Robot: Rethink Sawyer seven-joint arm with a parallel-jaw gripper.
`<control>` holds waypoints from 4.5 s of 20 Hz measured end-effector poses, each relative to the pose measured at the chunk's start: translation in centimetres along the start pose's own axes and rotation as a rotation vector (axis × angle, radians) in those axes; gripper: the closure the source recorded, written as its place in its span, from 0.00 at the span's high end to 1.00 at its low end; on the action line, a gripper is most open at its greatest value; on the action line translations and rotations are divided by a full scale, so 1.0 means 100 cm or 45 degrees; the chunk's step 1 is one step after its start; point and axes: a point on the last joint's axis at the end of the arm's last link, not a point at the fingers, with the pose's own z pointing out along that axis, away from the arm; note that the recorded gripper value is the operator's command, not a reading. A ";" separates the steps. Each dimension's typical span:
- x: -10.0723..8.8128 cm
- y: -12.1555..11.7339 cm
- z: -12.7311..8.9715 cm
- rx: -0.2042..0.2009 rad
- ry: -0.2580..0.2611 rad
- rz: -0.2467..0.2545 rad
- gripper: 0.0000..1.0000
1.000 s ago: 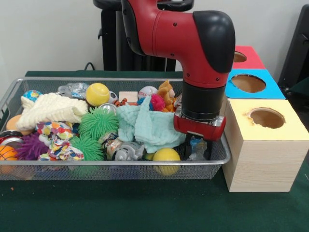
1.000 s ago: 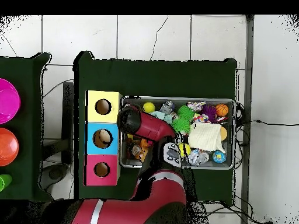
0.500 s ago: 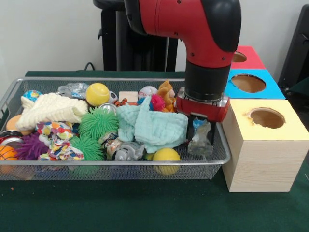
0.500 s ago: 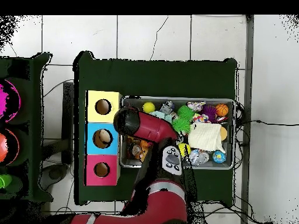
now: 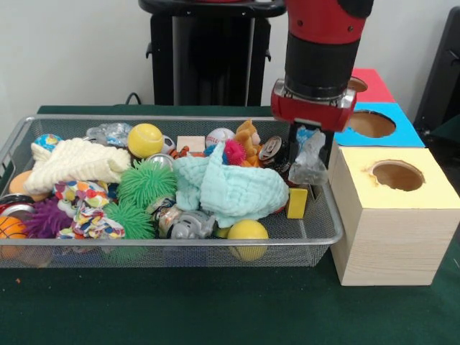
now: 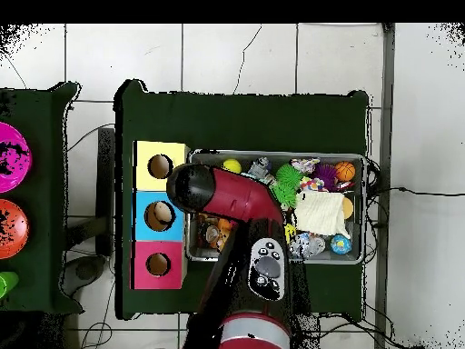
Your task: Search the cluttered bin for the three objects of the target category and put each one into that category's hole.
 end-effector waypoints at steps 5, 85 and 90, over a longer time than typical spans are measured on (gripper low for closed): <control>0.001 -0.004 -0.030 0.018 0.038 -0.014 0.00; 0.101 0.080 -0.037 0.074 0.221 -0.209 0.00; 0.105 0.081 -0.036 0.082 0.246 -0.215 0.00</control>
